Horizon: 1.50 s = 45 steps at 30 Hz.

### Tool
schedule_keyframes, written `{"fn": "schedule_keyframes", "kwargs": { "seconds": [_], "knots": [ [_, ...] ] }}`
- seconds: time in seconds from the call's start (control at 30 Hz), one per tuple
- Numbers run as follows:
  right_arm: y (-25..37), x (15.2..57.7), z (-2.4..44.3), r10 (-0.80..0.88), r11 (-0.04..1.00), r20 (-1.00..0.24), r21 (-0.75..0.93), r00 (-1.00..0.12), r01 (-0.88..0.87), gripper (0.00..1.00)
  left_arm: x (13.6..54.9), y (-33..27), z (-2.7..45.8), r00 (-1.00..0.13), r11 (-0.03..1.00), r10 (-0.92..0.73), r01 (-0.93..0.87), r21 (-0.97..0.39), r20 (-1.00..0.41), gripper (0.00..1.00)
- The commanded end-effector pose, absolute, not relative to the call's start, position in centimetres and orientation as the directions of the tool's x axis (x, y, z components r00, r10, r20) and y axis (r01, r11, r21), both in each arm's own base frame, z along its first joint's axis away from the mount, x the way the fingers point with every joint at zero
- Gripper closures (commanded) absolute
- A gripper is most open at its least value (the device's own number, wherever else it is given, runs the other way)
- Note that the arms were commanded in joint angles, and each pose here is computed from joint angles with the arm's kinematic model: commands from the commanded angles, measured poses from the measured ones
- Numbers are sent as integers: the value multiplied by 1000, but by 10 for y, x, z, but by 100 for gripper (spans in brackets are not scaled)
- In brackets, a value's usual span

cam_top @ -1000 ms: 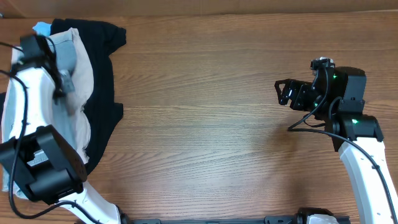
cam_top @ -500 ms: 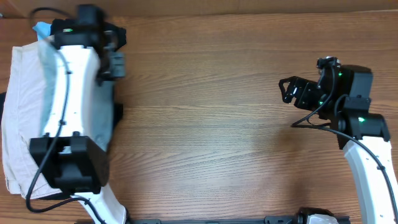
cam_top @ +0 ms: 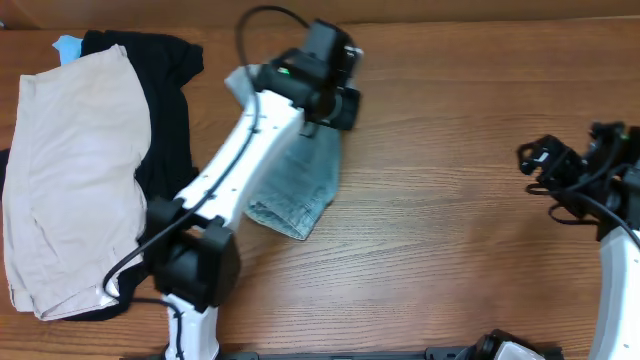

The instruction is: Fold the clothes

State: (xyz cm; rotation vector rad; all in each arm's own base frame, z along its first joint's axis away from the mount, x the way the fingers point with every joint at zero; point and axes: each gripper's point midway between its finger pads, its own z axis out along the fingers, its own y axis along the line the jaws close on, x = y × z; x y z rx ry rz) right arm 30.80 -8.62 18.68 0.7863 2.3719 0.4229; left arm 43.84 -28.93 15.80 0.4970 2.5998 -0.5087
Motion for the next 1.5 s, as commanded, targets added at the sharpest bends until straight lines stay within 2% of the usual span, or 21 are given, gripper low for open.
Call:
{"fn": "schedule_keyframes", "kwargs": {
  "seconds": [0.0, 0.07, 0.1, 0.17, 0.23, 0.27, 0.37, 0.47, 0.53, 0.7, 0.93, 1.1, 1.27, 1.33, 1.43, 1.47],
  "knots": [
    [-103, 304, 203, 657, 751, -466, 480, -593, 454, 3, 426, -347, 150, -837, 785, 261, 474, -399, -481, 92],
    [-107, 303, 204, 664, 744, -465, 486, -585, 458, 3, 428, -367, 151, -812, 762, 261, 505, -405, -522, 79],
    [-105, 303, 205, 657, 750, -468, 491, -591, 444, 3, 429, -374, 156, -797, 750, 259, 522, -406, -546, 68],
    [-98, 306, 207, 622, 773, -482, 501, -617, 389, 3, 433, -377, 168, -780, 742, 247, 534, -406, -575, 31],
    [-84, 309, 211, 587, 789, -489, 522, -645, 323, 3, 451, -355, 198, -781, 762, 202, 504, -406, -592, 3],
    [-76, 312, 213, 564, 798, -496, 532, -660, 282, 3, 459, -339, 212, -787, 779, 179, 480, -404, -590, 0],
    [-49, 318, 220, 487, 818, -521, 553, -701, 158, 3, 473, -285, 243, -803, 822, 152, 427, -377, -577, 0],
    [-25, 326, 223, 419, 837, -547, 541, -725, 76, 3, 470, -219, 257, -826, 868, 191, 394, -302, -530, 0],
    [-7, 333, 226, 371, 845, -569, 535, -734, 12, 3, 455, -168, 247, -878, 900, 213, 348, -263, -429, 0],
    [14, 340, 218, 317, 854, -564, 519, -762, -29, 3, 422, -110, 198, -931, 905, 305, 349, -244, -200, 0],
    [20, 344, 201, 304, 854, -520, 520, -798, -13, 3, 398, -94, 118, -945, 902, 328, 317, -293, -12, 3],
    [19, 347, 197, 305, 853, -515, 521, -801, -11, 3, 386, -105, 74, -932, 891, 362, 338, -305, 25, 8],
    [19, 347, 196, 305, 853, -514, 521, -802, -10, 3, 388, -110, 50, -943, 905, 333, 316, -285, 15, 29],
    [19, 347, 197, 305, 854, -515, 521, -801, -10, 3, 390, -111, 45, -953, 915, 304, 288, -284, 12, 42],
    [19, 348, 197, 303, 854, -519, 519, -799, -13, 3, 391, -121, 45, -960, 904, 280, 264, -336, -1, 75],
    [19, 349, 198, 300, 856, -526, 516, -796, -18, 3, 390, -127, 46, -959, 894, 282, 265, -361, -5, 89]
  ]
}}
